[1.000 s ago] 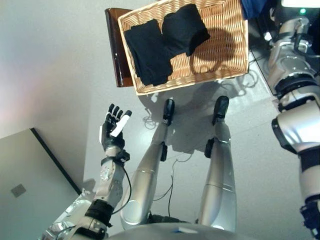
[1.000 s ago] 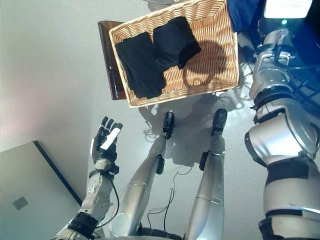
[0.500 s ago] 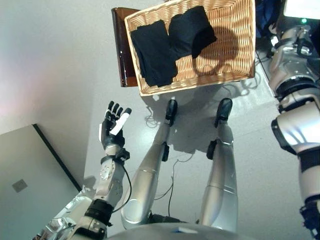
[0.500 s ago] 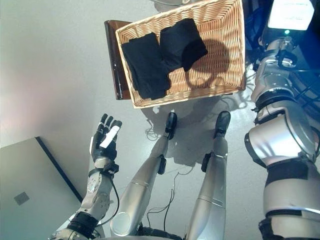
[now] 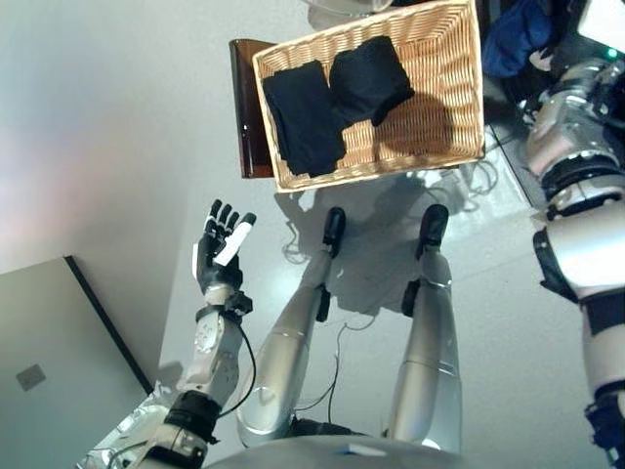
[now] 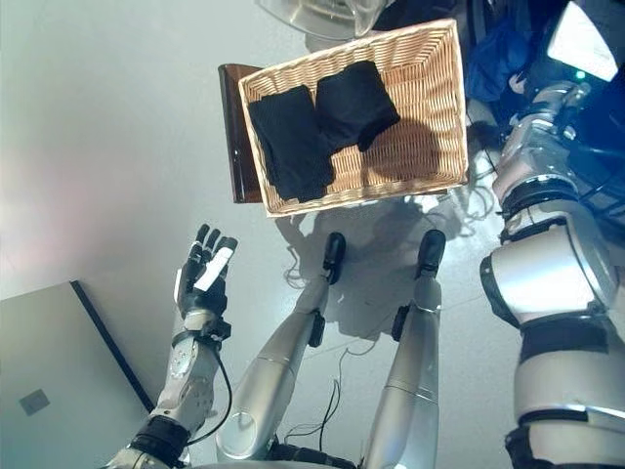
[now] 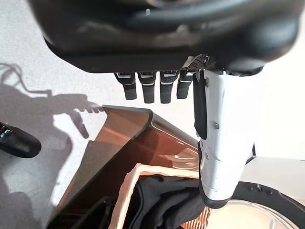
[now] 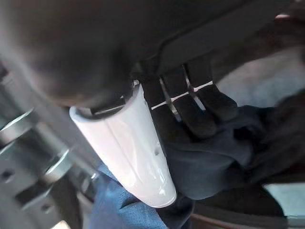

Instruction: Pick up the clothes and place them into the washing machine

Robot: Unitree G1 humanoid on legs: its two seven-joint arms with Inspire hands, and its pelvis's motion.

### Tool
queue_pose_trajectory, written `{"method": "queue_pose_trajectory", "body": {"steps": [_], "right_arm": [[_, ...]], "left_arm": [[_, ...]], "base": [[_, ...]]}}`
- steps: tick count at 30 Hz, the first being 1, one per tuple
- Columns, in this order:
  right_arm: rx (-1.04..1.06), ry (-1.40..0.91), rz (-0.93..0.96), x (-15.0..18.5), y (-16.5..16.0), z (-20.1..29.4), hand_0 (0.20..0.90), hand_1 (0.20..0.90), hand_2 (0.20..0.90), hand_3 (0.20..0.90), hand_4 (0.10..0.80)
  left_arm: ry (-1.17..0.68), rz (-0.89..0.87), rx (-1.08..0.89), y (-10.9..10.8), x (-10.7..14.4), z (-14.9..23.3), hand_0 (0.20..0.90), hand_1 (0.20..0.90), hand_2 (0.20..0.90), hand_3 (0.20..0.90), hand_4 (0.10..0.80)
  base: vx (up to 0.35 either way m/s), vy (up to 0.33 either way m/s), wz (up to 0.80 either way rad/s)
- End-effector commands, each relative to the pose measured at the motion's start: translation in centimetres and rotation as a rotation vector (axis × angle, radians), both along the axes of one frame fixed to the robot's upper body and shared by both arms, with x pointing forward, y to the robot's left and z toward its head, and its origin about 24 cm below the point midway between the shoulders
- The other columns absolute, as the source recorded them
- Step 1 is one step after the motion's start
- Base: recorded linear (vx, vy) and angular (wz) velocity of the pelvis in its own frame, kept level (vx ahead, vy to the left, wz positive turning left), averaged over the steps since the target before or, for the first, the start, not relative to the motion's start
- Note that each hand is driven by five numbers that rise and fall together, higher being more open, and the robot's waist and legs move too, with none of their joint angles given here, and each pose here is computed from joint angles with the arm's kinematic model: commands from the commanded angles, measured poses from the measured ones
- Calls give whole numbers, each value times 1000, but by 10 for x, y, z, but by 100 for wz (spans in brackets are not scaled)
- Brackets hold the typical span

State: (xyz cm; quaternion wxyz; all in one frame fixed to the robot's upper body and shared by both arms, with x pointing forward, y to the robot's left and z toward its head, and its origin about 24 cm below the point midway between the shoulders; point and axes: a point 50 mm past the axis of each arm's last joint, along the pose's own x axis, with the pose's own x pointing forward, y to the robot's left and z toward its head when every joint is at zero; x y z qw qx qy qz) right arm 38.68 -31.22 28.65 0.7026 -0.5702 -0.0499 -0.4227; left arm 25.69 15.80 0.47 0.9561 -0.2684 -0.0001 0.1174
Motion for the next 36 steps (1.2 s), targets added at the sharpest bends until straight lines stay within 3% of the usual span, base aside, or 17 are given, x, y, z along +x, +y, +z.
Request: {"method": "queue_pose_trajectory", "body": {"steps": [1, 4, 16, 21, 28, 32, 33, 34, 35, 36], "right_arm": [[3, -201, 6, -16, -12, 46, 200, 200, 200, 200, 300], [240, -340, 40, -23, -25, 49, 200, 200, 200, 200, 300], [680, -685, 101, -52, -65, 64, 200, 200, 200, 200, 300], [902, -966, 204, -73, -83, 83, 200, 200, 200, 200, 300], [1088, -1216, 307, -89, -93, 97, 200, 200, 200, 200, 300], [1041, -1162, 286, -89, -92, 100, 200, 200, 200, 200, 300], [1034, -1159, 275, -89, -92, 100, 376, 376, 376, 376, 425], [1026, -1153, 275, -87, -89, 101, 494, 494, 494, 494, 510], [1016, -1140, 264, -87, -89, 101, 900, 900, 900, 900, 800], [1001, -1123, 249, -87, -89, 101, 900, 900, 900, 900, 800]], "left_arm": [[-81, 90, 53, 33, -8, 11, 900, 900, 900, 900, 800], [-62, 98, 53, 36, -11, 8, 900, 900, 900, 900, 800], [-19, 78, 49, 38, -20, 1, 900, 900, 900, 900, 800], [-25, 69, 19, 37, -24, 3, 900, 900, 900, 900, 800], [-19, 45, -12, 31, -23, 4, 900, 900, 900, 900, 800], [-15, 27, -8, 28, -23, 4, 900, 900, 900, 900, 800], [-18, 23, -8, 28, -22, 4, 900, 900, 900, 900, 800], [-21, 24, -8, 27, -22, 5, 900, 900, 900, 900, 800], [-21, 23, -8, 27, -22, 5, 900, 900, 900, 900, 800], [-23, 21, -2, 27, -21, 5, 900, 900, 900, 900, 800]], "base": [[28, -5, -7], [32, -5, -7], [9, -4, -3], [20, -5, -1], [4, -2, 0], [6, 0, 2], [0, 0, 0], [0, 0, 0], [0, 0, 0], [0, 0, 0]]}}
